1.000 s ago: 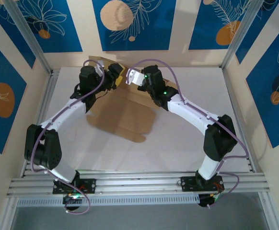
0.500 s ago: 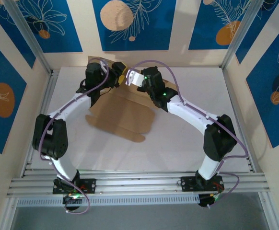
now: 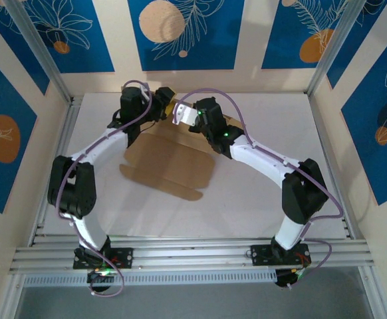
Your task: Fold the paper box
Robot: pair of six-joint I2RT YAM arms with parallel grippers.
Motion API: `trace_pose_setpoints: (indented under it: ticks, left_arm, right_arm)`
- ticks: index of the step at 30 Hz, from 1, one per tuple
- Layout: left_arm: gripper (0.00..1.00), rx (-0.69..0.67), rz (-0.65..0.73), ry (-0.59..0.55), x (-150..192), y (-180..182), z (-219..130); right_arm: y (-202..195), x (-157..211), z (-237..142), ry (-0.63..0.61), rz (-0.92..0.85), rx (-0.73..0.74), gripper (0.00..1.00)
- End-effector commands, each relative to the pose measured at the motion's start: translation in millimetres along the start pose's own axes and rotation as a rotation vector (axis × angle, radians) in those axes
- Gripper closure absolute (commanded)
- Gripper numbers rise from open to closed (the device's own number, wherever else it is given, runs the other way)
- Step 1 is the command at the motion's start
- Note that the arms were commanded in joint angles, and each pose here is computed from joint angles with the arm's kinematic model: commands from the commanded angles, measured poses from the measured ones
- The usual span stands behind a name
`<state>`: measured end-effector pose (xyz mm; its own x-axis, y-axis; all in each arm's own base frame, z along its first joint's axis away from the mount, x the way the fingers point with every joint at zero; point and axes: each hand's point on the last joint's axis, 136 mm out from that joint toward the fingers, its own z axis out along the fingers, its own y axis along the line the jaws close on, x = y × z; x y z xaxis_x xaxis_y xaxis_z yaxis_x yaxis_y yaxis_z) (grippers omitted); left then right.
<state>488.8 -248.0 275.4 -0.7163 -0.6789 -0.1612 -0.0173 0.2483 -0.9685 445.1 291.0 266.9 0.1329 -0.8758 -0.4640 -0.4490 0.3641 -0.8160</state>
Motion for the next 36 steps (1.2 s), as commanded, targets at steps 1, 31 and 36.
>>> trace_pose_setpoints:
  ticks: [1,31,36]
  left_arm:
    - [0.49,0.000,-0.006,-0.004,0.9,7.2,6.7]
    - [0.89,-0.041,0.018,-0.134,17.9,62.2,-27.3]
    - [0.89,-0.106,0.007,-0.212,23.3,72.9,-43.7]
  right_arm:
    - [-24.3,-22.4,-16.9,-0.081,0.032,0.071,1.00]
    - [-34.1,6.9,-137.9,-0.106,1.159,-0.420,0.32]
    - [-15.6,36.6,-142.8,0.007,1.279,-0.429,0.34]
